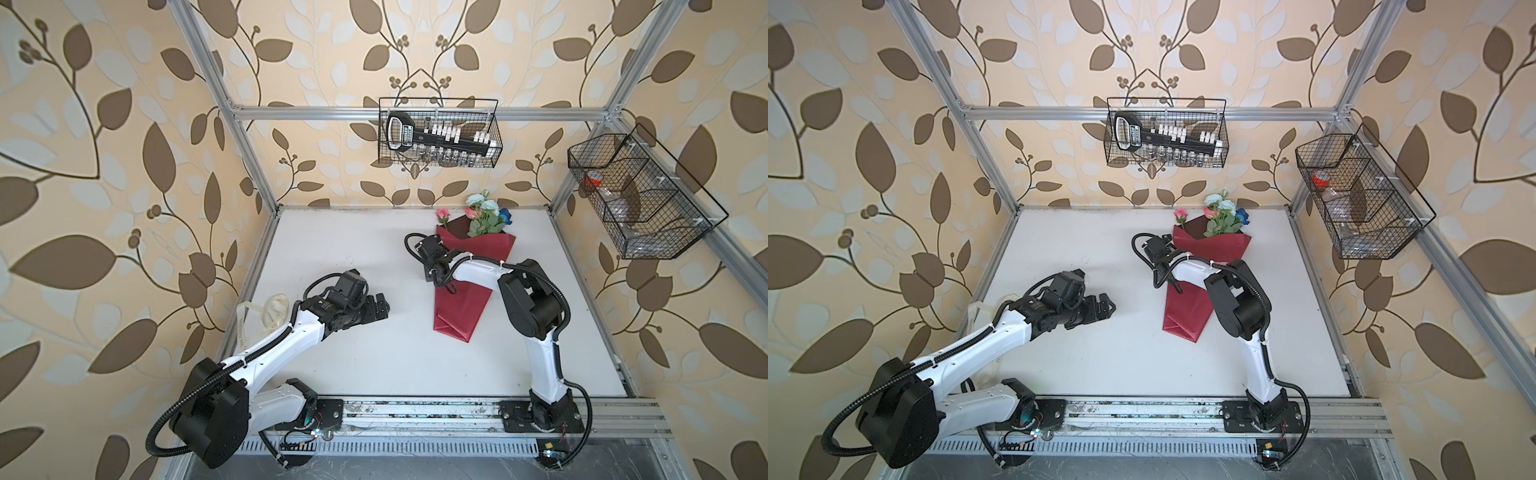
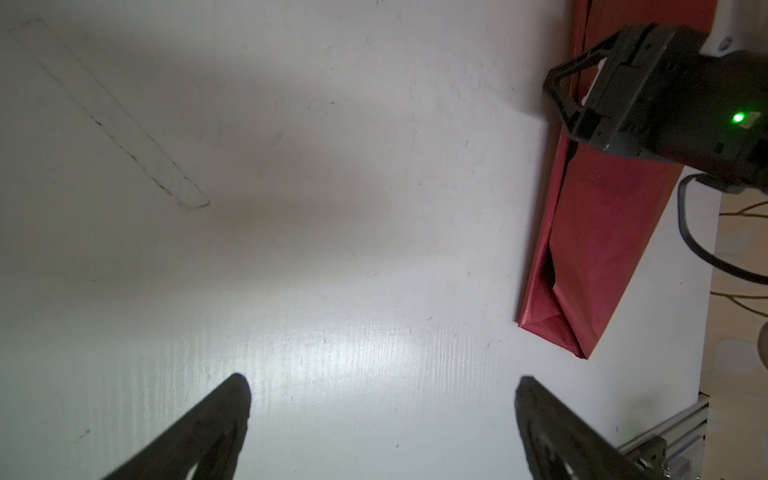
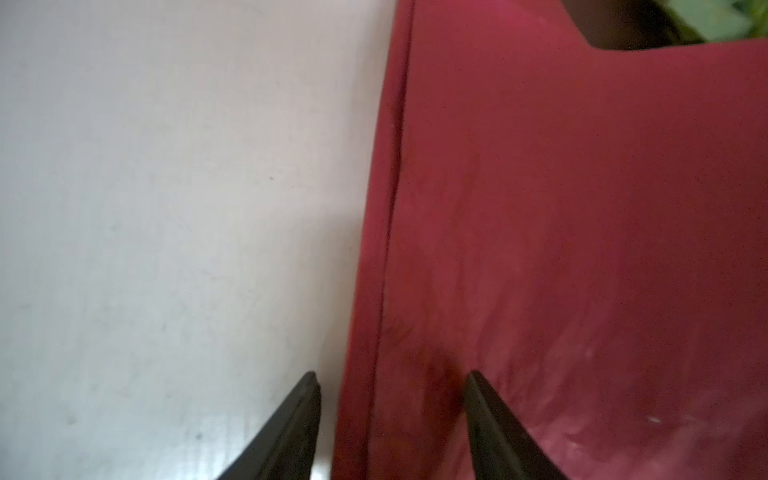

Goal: Tie the bouquet of fake flowers

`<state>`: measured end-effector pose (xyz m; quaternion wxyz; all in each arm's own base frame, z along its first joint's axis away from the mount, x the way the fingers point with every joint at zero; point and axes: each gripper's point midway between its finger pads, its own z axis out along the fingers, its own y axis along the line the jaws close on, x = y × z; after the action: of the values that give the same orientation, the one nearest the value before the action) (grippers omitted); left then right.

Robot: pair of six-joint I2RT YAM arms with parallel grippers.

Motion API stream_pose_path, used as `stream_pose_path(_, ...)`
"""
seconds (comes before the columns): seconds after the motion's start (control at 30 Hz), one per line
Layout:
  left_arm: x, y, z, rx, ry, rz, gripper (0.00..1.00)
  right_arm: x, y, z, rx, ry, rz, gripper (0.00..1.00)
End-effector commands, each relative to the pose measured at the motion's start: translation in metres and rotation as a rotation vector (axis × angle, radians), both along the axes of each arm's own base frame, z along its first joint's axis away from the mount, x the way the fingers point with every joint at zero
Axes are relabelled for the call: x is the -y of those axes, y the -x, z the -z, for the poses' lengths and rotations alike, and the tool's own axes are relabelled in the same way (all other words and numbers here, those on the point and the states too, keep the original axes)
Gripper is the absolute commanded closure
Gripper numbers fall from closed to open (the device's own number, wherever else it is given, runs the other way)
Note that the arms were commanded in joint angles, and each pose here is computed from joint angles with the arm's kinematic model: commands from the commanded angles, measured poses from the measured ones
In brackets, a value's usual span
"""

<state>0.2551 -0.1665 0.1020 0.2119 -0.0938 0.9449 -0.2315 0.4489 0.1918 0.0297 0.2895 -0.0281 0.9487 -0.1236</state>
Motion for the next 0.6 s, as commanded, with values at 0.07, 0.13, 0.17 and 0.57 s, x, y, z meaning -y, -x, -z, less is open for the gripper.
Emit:
stream_pose_path(0.07,0.001,-0.003,-0.002,0.001,0.016,0.010,0.01,0.040,0.019,0.011,-0.056,0.159,0.032,0.72)
stream_pose_path(0.13,0.002,-0.004,-0.002,0.000,0.022,0.012,0.01,0.056,0.023,0.013,-0.072,0.165,0.058,0.79)
stream_pose_path(0.17,0.002,-0.004,-0.002,-0.002,0.025,0.013,0.01,0.063,0.024,0.014,-0.077,0.165,0.069,0.81)
stream_pose_path(0.57,0.001,-0.006,-0.001,-0.008,0.031,-0.006,0.01,0.141,0.036,0.006,-0.105,0.187,0.113,0.83)
